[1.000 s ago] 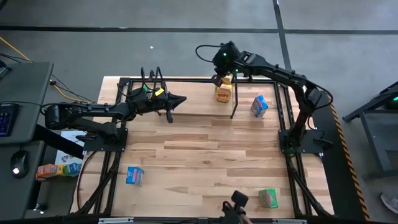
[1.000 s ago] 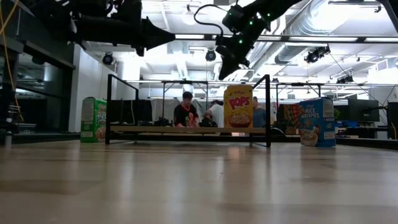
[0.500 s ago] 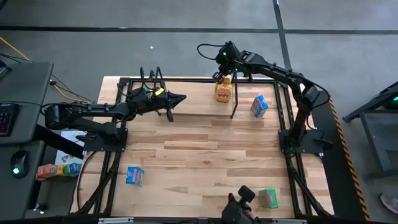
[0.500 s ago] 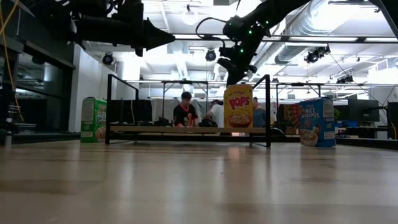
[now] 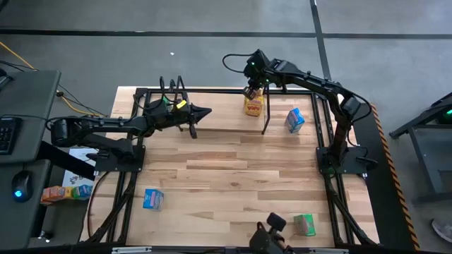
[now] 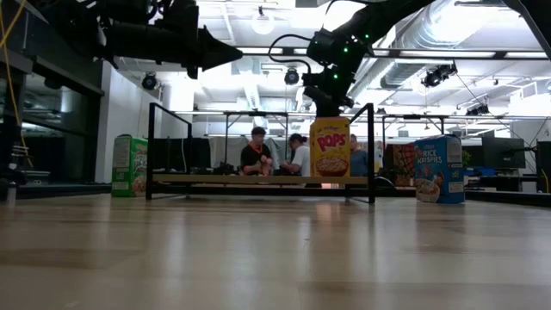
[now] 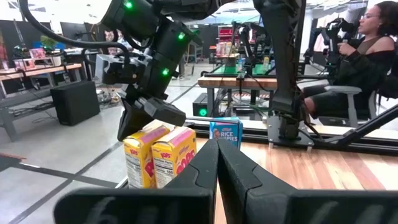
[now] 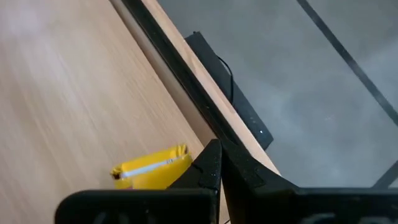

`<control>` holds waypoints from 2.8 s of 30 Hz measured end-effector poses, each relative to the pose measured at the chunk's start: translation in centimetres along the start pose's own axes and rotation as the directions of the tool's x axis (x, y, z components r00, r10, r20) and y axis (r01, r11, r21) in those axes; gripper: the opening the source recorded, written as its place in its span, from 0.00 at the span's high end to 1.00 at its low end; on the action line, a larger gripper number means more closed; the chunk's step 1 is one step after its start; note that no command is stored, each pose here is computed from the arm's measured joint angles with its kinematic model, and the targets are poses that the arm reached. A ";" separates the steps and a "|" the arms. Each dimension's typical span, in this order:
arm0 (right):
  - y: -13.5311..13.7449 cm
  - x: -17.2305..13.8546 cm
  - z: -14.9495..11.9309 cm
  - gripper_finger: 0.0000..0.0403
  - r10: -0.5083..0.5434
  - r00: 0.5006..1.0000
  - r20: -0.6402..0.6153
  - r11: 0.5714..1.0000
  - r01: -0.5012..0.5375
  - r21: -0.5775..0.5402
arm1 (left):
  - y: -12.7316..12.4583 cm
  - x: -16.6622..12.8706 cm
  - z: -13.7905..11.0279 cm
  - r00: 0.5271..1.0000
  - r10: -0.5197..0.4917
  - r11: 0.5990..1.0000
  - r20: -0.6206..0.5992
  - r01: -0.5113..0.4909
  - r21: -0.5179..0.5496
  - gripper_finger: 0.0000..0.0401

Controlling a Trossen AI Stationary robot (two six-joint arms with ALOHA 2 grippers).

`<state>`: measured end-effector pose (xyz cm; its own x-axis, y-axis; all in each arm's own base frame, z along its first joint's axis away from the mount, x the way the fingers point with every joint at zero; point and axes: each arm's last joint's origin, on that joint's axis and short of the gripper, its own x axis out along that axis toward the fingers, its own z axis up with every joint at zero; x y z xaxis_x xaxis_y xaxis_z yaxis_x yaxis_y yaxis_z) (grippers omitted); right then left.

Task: Stack cereal on shelf
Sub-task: Adjust the yellow cereal box on the shelf, then put the top green cereal box on the shelf

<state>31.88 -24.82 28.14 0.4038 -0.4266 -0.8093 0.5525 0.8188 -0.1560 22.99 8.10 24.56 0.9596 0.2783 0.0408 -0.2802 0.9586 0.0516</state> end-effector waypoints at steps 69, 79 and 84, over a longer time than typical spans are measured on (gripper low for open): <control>2.5 -15.3 -17.8 1.00 0.057 0.797 0.601 0.993 -0.108 0.050 | 11.2 -8.7 -0.6 0.253 0.452 0.516 -0.855 -0.856 0.019 0.35; 2.5 -15.3 -17.8 1.00 0.057 0.798 0.600 0.993 -0.109 0.050 | 11.9 -8.0 -2.5 0.187 0.408 0.498 -0.894 -0.866 0.047 0.35; 2.5 -15.3 -17.8 1.00 0.057 0.798 0.600 0.993 -0.108 0.050 | 12.1 -7.7 -3.2 0.167 0.379 0.505 -0.910 -0.862 0.053 0.35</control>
<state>14.16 -9.40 30.06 0.7913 -0.5242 -0.3148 0.5411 0.8401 -0.0390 12.27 17.77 21.68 0.0761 0.4656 -0.8817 -0.9696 0.2409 0.0436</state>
